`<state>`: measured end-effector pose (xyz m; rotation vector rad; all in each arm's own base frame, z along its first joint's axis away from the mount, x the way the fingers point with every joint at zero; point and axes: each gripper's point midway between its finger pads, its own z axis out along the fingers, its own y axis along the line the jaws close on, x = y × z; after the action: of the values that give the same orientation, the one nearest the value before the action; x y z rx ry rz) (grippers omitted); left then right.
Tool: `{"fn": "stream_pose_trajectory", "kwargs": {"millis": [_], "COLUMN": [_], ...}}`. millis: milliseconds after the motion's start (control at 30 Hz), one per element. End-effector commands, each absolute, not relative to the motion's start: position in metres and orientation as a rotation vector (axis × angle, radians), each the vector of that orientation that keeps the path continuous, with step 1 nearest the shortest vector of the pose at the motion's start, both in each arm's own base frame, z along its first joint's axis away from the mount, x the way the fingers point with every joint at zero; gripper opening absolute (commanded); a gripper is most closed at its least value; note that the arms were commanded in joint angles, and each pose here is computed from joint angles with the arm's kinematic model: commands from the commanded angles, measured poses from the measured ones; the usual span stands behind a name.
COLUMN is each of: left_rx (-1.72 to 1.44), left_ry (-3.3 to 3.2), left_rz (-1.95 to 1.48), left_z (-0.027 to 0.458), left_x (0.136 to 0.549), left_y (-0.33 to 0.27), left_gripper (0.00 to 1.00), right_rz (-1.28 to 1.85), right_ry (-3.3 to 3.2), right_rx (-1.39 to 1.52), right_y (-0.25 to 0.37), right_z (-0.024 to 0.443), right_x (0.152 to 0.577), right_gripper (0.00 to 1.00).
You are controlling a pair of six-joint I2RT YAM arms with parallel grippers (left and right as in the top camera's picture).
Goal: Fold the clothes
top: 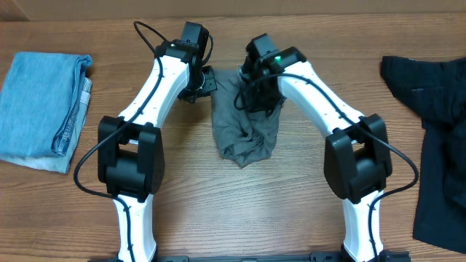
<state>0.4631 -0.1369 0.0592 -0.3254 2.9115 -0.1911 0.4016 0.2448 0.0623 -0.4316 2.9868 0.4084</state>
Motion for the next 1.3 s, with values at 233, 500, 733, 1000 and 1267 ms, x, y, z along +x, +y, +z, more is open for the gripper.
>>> {"fn": "stream_pose_trajectory", "kwargs": {"millis": [233, 500, 733, 1000, 1267], "left_rx": [-0.422, -0.410, -0.381, -0.367, -0.350], "left_ry": [3.057, 3.058, 3.063, 3.057, 3.055], "left_rz": [-0.165, -0.193, -0.194, -0.201, -0.204], "left_z": [-0.012, -0.011, -0.011, -0.011, -0.011], "left_x": [0.451, 0.452, 0.451, 0.453, 0.454], "left_y": [-0.129, -0.132, -0.132, -0.133, -0.133], "left_gripper": [0.12, 0.11, 0.11, 0.09, 0.09], "right_rz": [0.650, 0.862, 0.381, 0.348, 0.674], "right_ry": [3.011, 2.866, 2.764, 2.993, 3.008], "right_rx": [-0.634, -0.755, -0.252, 0.414, 0.247], "right_y": [0.311, 0.349, 0.230, 0.128, 0.201], "right_z": [0.109, 0.149, 0.243, 0.158, 0.107], "right_x": [0.358, 0.355, 0.419, 0.435, 0.429], "right_gripper": [0.86, 1.00, 0.90, 0.67, 0.07]}}
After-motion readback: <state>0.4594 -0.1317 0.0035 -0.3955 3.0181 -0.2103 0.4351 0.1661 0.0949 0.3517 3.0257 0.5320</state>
